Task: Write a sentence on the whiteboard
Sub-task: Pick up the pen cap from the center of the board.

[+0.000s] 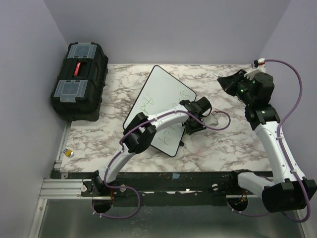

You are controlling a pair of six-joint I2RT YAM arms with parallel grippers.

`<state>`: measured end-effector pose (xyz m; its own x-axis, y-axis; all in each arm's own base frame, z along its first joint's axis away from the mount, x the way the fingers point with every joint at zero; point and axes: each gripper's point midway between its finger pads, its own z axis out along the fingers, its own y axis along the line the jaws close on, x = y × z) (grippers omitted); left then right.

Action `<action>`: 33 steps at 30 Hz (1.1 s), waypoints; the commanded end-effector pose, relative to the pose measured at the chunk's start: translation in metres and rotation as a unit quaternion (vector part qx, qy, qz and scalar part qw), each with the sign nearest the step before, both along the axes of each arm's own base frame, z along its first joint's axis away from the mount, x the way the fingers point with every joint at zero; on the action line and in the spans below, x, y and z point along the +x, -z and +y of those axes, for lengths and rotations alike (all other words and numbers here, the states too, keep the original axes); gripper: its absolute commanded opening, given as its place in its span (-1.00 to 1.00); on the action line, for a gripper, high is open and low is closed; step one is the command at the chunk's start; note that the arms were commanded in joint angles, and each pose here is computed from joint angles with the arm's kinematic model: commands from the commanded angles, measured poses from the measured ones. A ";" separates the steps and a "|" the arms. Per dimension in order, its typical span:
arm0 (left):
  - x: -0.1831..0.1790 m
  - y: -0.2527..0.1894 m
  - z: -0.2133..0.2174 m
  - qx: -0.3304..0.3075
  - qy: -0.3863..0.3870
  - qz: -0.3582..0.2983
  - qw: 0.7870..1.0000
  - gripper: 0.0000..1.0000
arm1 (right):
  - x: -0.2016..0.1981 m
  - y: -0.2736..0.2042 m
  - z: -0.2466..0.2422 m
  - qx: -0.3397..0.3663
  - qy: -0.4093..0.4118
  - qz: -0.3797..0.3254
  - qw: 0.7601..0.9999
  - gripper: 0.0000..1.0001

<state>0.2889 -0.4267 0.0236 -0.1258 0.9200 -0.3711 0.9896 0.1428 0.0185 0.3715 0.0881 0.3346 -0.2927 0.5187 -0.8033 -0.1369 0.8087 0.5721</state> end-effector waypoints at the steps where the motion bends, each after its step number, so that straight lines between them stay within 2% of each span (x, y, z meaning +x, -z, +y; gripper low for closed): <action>1: -0.013 0.041 0.027 0.057 -0.004 0.023 0.998 -0.50 | -0.002 0.002 0.004 0.004 -0.012 -0.002 1.000 -0.99; 6: -0.019 0.038 0.029 0.048 -0.006 0.030 0.998 -0.55 | -0.003 0.004 0.005 0.005 -0.014 0.001 1.000 -0.99; 11: -0.018 0.027 0.027 0.035 -0.007 0.020 0.999 -0.24 | -0.003 0.005 0.006 0.006 -0.015 0.002 1.000 -0.99; 14: -0.018 0.025 0.032 0.042 -0.001 0.014 0.999 -0.13 | -0.004 0.005 0.006 0.007 -0.017 0.002 1.000 -0.99; 21: -0.017 0.032 0.048 0.073 0.000 0.009 0.997 -0.15 | -0.006 0.005 0.006 0.006 -0.016 0.003 1.000 -0.99; 33: -0.011 0.034 0.074 0.088 -0.019 0.009 0.996 -0.21 | -0.004 0.008 0.007 0.006 -0.018 0.007 1.000 -0.99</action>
<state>0.2838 -0.4034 0.0235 -0.1218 0.9135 -0.3882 0.9873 0.1519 0.0476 0.3703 0.0903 0.3272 -0.3127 0.5171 -0.7968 -0.1376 0.8053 0.5767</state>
